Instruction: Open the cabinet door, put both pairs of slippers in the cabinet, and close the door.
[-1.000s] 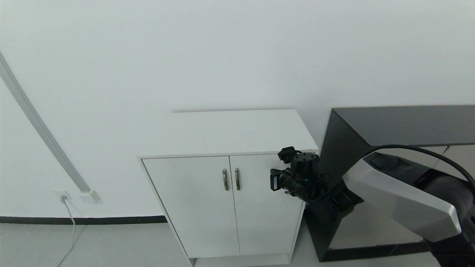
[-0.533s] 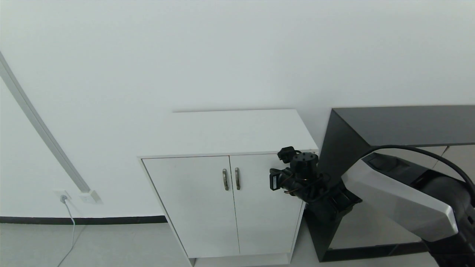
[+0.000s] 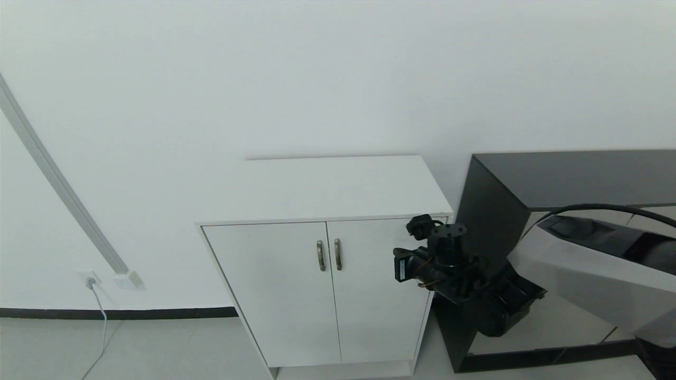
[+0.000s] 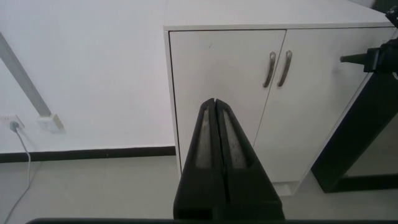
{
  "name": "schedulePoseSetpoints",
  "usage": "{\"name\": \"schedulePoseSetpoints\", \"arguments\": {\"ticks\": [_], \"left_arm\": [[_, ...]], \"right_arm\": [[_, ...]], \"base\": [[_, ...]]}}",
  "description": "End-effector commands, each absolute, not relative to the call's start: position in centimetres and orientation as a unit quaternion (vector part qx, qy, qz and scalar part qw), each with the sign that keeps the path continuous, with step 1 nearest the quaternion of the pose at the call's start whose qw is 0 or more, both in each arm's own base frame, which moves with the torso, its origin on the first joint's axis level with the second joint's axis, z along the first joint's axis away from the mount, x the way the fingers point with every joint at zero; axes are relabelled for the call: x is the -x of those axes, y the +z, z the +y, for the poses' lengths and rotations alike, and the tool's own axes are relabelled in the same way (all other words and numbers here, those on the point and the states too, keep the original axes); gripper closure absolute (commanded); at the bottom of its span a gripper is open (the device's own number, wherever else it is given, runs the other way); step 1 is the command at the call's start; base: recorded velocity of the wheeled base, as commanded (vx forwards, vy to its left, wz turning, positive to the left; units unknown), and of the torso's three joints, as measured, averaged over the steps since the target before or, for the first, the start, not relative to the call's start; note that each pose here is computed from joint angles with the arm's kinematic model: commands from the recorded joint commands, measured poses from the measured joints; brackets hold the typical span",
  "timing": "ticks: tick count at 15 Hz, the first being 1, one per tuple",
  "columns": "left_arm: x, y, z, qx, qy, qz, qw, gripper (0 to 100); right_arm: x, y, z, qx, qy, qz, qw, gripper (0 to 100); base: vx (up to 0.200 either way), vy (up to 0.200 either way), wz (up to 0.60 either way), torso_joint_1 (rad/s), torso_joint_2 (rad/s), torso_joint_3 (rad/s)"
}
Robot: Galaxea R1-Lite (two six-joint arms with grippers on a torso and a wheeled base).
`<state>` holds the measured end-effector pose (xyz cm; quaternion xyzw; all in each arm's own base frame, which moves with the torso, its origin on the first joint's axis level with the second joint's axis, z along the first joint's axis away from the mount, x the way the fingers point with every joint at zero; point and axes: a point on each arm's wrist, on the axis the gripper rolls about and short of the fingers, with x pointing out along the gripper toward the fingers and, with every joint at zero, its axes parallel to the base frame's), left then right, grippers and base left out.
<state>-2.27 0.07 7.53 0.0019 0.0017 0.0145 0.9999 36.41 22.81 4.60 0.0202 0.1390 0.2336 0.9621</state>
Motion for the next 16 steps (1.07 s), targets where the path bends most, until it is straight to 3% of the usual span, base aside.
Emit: {"name": "schedulePoseSetpoints", "arguments": {"ticks": [1,6,9,16], "left_arm": [[2.3,7.5,0.1,-0.002,0.015,0.002,1.000,100],[2.3,7.5,0.1,-0.002,0.015,0.002,1.000,100],[2.3,7.5,0.1,-0.002,0.015,0.002,1.000,100],[2.3,7.5,0.1,-0.002,0.015,0.002,1.000,100]], "right_arm": [[-33.5,8.2,20.9,-0.027,0.225,0.114,0.967,100],[-31.9,10.6,13.2,-0.031,0.132,0.114,0.984,100],[-28.0,12.3,7.8,-0.015,0.073,0.113,0.991,100],[-18.7,13.0,2.3,0.025,0.010,0.110,0.994,100]], "base": [[0.000,0.000,0.00,0.000,0.00,0.000],[0.000,0.000,0.00,0.000,0.00,0.000],[0.000,0.000,0.00,0.000,0.00,0.000],[0.000,0.000,0.00,0.000,0.00,0.000]]}}
